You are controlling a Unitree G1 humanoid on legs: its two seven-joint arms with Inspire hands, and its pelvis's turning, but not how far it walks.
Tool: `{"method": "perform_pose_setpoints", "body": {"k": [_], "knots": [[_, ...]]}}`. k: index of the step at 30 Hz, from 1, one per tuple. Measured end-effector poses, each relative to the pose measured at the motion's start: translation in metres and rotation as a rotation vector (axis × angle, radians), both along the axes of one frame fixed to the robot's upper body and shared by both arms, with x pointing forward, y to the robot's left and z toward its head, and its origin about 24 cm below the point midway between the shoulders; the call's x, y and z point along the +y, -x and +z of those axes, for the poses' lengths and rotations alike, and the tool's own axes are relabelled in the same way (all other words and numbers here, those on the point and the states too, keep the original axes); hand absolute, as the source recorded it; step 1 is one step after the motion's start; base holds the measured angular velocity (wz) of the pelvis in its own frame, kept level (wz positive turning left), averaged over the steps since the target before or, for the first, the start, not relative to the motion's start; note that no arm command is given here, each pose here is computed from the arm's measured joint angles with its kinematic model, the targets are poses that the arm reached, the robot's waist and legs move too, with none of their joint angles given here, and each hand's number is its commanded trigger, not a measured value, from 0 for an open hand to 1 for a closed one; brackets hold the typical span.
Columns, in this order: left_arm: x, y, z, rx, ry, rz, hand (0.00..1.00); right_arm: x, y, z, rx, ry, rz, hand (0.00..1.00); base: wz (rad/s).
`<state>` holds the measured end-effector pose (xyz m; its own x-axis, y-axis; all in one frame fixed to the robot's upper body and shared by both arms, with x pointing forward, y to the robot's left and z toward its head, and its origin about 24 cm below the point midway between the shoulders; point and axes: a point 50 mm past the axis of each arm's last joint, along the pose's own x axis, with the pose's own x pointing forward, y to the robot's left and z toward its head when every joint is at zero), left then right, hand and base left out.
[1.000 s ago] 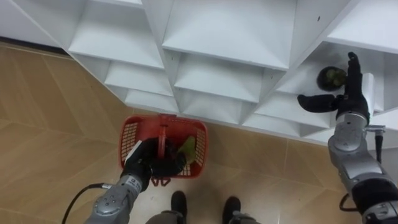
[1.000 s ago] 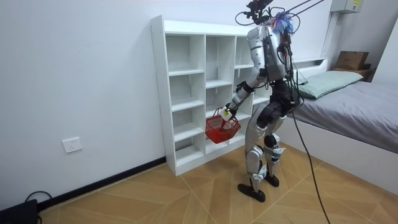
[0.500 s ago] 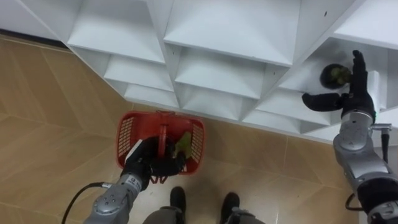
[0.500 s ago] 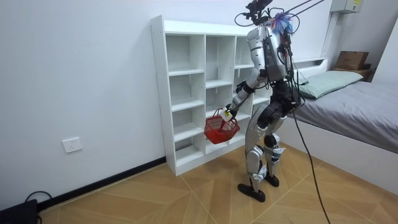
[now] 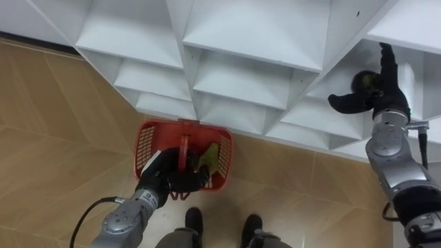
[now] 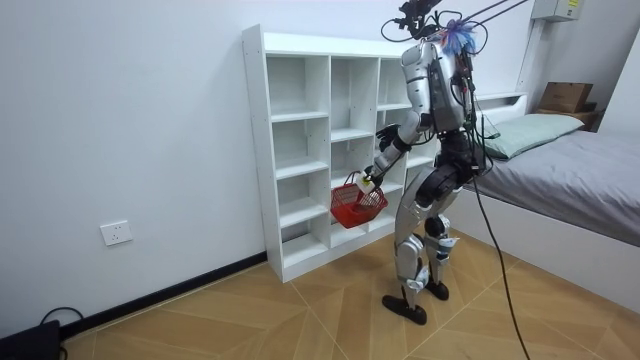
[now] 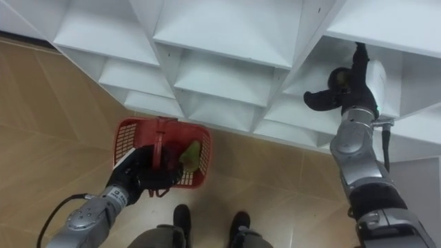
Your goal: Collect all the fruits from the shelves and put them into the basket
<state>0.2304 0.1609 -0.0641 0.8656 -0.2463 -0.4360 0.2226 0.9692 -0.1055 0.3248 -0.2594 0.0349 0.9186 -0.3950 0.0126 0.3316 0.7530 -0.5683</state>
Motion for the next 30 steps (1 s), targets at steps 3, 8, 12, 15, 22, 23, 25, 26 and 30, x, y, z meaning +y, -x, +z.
{"method": "perform_pose_setpoints", "body": {"k": [3,8,12,15,22,23,25,26,30], "knots": [[0.0008,0.0001,0.0,0.0,-0.002,-0.001,1.0,0.0003,-0.0001,-0.0002,0.004,-0.002,0.007,0.0,0.0],[0.0026,0.0001,0.0002,0.0,-0.007,-0.005,1.0,0.0004,-0.0002,-0.0004,0.008,-0.005,0.01,0.0,0.0],[0.0013,0.0004,-0.0001,0.001,-0.007,-0.01,1.0,-0.0017,-0.0003,-0.0007,0.019,0.0,0.004,0.0,0.0],[0.0006,0.0013,-0.0008,0.005,-0.008,-0.015,1.0,-0.0019,-0.0005,-0.0009,0.027,0.0,0.008,0.0,0.0],[0.0006,0.0013,-0.0008,0.005,-0.008,-0.015,1.0,-0.0038,-0.0004,-0.0007,0.037,0.003,0.012,0.0,0.0],[0.0006,0.0013,-0.0008,0.005,-0.008,-0.015,1.0,-0.0039,-0.0004,-0.0007,0.037,0.003,0.012,0.0,0.0],[0.0006,0.0013,-0.0008,0.005,-0.008,-0.015,1.0,-0.0039,-0.0004,-0.0007,0.038,0.003,0.014,0.0,0.0],[0.0006,0.0013,-0.0008,0.005,-0.008,-0.015,1.0,-0.0039,-0.0004,-0.0007,0.038,0.003,0.014,0.0,0.0],[0.0008,0.0012,-0.0007,0.005,-0.008,-0.014,1.0,-0.0053,-0.0003,-0.0001,0.043,0.011,0.018,0.0,0.0]]}}
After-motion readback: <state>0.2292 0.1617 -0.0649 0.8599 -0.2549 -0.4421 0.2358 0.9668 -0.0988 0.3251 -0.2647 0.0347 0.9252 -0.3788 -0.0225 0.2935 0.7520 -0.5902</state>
